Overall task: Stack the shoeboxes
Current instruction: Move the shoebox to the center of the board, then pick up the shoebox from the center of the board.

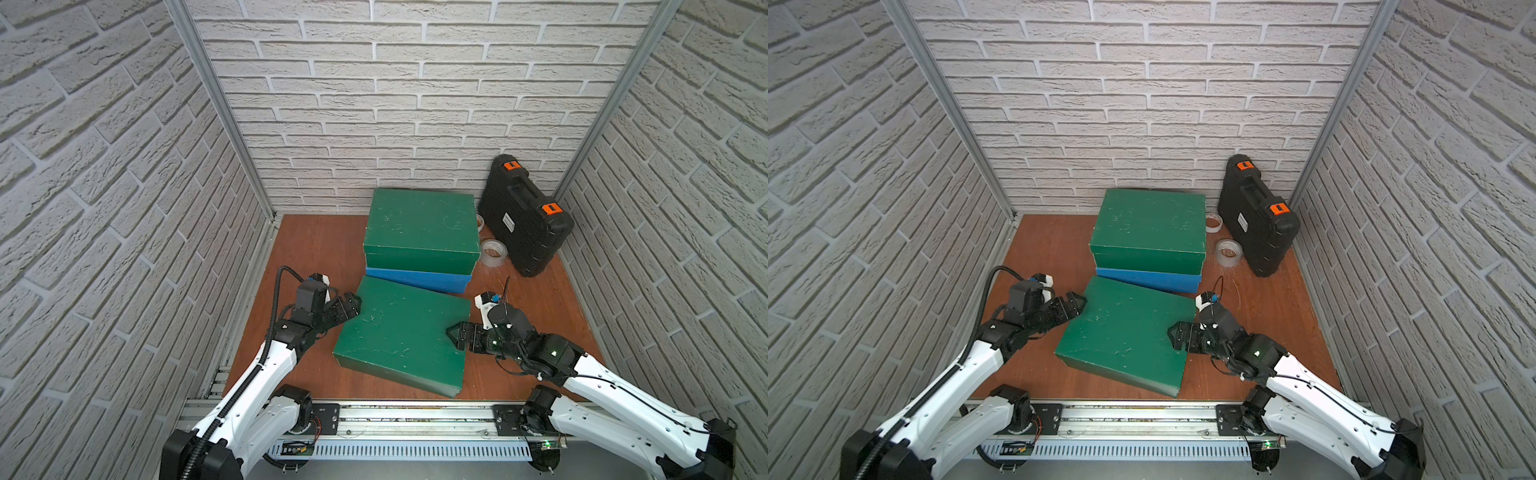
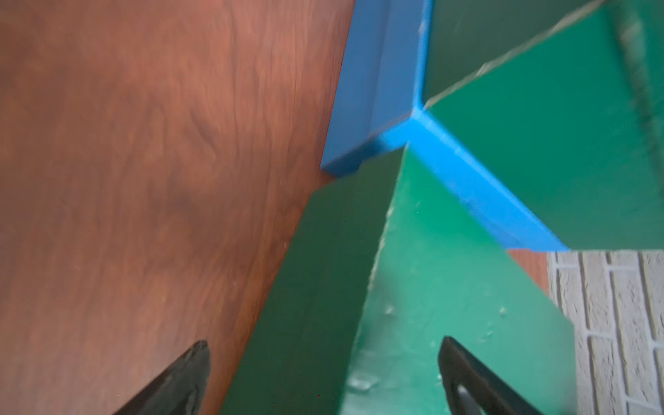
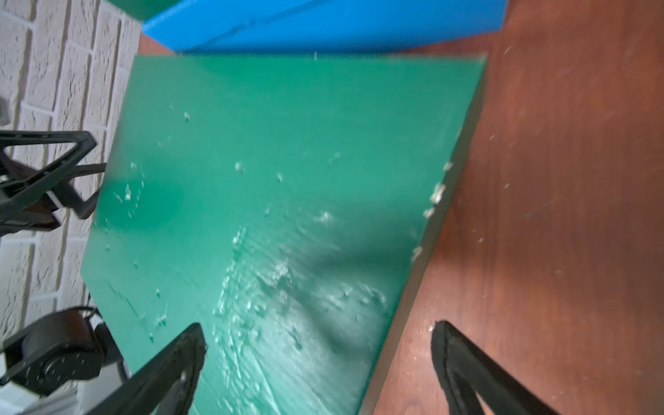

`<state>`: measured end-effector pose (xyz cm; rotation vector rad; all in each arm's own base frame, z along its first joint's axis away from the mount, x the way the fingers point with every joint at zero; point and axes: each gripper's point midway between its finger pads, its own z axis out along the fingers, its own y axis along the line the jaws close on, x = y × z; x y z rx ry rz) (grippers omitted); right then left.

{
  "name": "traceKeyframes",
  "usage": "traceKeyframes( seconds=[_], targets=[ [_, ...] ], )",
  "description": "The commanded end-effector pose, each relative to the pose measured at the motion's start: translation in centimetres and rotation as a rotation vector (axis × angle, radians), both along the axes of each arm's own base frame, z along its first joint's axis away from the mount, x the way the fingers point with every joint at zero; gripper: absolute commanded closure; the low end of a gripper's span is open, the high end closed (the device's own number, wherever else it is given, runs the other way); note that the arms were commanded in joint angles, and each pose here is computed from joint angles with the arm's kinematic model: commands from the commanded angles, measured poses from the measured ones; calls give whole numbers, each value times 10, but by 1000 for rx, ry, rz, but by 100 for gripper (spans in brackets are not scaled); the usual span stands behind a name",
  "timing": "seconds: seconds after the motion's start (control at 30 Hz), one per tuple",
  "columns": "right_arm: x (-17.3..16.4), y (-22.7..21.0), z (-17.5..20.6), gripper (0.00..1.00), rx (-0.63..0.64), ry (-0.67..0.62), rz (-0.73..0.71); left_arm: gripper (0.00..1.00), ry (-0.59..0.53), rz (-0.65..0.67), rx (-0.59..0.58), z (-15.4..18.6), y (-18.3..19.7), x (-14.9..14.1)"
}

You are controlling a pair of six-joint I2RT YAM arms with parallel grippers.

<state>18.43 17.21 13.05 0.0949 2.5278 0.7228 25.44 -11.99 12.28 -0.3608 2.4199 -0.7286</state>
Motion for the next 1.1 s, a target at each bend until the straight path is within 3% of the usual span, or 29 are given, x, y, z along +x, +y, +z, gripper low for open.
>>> traceKeyframes(
  seconds=[0.0,0.53,0.87,1.07],
  targets=[
    [-10,15,-8,1,64,25,70,2,-67,-71,-96,12,-18,5],
    [-8,32,-33,1,99,69,57,2,-55,-136,-237,-7,-41,2],
    [-7,44,11,1,127,-3,82,2,-118,-235,-242,46,-72,-7],
    [-7,30,37,1,99,-18,37,2,-168,-238,-248,86,-70,-19]
  ],
)
